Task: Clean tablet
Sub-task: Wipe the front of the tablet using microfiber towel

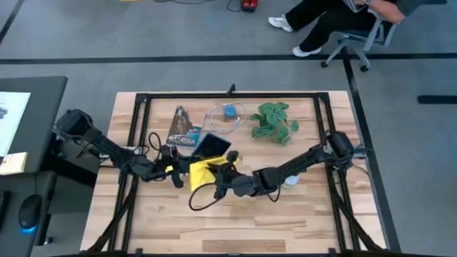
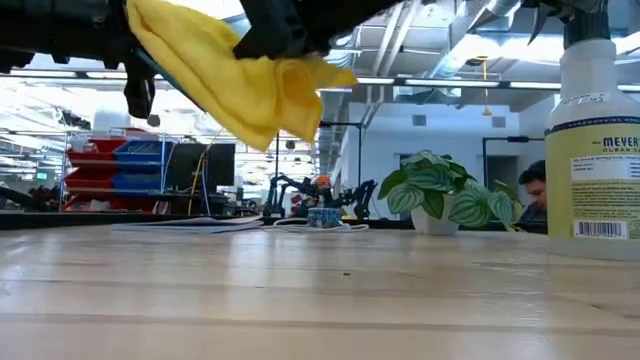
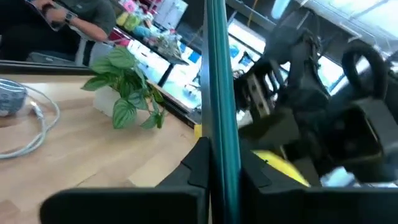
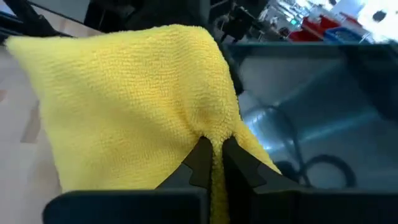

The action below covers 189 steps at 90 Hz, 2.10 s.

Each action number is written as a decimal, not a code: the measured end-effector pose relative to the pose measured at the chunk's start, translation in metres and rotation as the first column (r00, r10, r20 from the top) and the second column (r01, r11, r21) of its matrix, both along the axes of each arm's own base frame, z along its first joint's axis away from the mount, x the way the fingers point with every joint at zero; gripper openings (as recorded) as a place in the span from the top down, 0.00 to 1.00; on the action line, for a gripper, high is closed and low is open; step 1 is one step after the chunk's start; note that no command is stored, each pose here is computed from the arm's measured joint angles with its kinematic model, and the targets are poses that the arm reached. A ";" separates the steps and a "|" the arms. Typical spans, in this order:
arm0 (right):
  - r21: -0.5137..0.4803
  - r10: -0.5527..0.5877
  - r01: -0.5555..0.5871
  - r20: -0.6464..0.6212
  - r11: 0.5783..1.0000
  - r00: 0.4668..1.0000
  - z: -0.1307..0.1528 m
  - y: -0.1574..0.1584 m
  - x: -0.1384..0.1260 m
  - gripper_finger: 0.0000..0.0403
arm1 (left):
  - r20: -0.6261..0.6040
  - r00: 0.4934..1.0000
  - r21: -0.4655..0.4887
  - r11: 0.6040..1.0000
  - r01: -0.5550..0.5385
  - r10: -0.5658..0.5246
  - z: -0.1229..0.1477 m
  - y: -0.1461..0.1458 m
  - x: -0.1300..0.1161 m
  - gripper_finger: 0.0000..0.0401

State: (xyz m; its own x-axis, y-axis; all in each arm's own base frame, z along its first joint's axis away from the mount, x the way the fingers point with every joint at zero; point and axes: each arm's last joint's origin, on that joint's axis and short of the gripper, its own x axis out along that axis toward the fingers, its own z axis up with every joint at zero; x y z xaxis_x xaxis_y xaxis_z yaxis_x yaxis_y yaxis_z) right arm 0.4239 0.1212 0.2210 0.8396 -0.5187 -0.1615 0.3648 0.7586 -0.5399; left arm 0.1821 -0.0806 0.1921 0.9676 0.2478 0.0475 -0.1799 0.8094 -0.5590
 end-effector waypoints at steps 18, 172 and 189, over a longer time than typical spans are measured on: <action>-0.071 -0.092 0.089 -0.040 0.993 0.995 0.016 -0.006 -0.009 0.99 | -0.007 0.999 0.004 0.999 0.036 -0.036 -0.001 -0.006 -0.003 0.98; -0.217 -0.468 0.459 0.013 0.861 0.884 0.035 0.000 -0.029 0.99 | -0.052 0.993 0.034 0.993 0.110 -0.108 -0.005 -0.012 -0.005 0.98; -0.249 -0.470 0.456 0.006 0.854 0.883 0.047 0.007 -0.036 0.99 | -0.057 0.995 0.041 0.996 0.085 -0.083 -0.006 -0.011 -0.005 0.98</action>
State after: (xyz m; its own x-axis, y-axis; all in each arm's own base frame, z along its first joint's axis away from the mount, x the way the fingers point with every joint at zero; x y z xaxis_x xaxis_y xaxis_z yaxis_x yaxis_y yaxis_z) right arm 0.3878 0.1286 0.2683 0.4862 -0.8735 -0.0225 0.6075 0.3564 -0.7099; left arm 0.1773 -0.0921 0.1862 0.9863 0.1647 0.0019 -0.1403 0.8461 -0.5143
